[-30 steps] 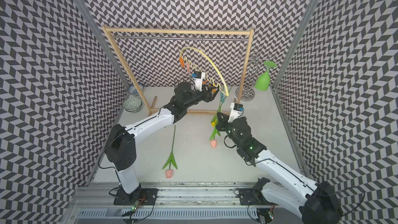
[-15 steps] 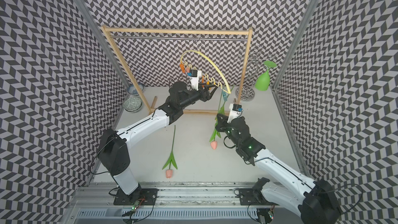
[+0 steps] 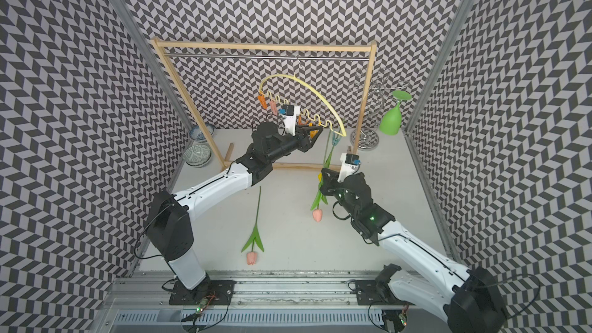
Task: Dry the flowers on a clothes hanger
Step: Open the clamp at the hanger, then clamp the flower onto the hanger.
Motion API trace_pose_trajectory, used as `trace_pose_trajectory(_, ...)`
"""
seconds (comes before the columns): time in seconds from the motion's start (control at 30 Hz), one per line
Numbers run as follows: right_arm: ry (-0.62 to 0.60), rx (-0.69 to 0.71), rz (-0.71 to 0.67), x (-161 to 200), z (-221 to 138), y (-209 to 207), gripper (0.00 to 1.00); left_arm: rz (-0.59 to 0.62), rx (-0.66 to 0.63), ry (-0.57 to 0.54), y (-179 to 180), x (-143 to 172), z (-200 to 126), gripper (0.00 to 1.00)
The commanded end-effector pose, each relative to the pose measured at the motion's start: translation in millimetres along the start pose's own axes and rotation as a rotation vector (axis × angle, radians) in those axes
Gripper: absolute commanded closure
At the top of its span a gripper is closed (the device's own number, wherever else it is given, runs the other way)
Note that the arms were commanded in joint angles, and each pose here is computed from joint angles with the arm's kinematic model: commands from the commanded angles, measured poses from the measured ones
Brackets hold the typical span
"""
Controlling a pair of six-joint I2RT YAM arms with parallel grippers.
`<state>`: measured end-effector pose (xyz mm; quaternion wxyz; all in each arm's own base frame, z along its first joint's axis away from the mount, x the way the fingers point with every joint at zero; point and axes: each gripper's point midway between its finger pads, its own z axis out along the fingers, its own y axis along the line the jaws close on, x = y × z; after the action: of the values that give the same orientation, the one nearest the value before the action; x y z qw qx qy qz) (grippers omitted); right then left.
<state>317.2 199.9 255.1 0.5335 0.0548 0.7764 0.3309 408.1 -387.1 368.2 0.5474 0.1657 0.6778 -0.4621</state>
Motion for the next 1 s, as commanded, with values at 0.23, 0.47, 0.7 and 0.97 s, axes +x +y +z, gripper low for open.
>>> trace_pose_trajectory(0.23, -0.025, -0.071, 0.014, -15.3, 5.3, 20.3, 1.0, 0.003, 0.045, -0.019, -12.6, -9.7, -2.1, 0.65)
trace_pose_trajectory(0.47, -0.014, -0.072, 0.023, -14.2, 9.3, 21.6, 1.0, -0.001, 0.048, -0.013, -11.3, -6.9, 0.8, 0.78)
trace_pose_trajectory(0.7, 0.015, -0.059, 0.066, -8.9, 18.8, 20.6, 1.0, -0.007, 0.05, -0.007, -9.5, -3.5, 4.5, 0.77)
trace_pose_trajectory(0.97, 0.041, -0.078, 0.065, -12.8, 30.7, 32.5, 1.0, -0.002, 0.033, -0.001, -3.0, -1.1, 4.3, 0.76)
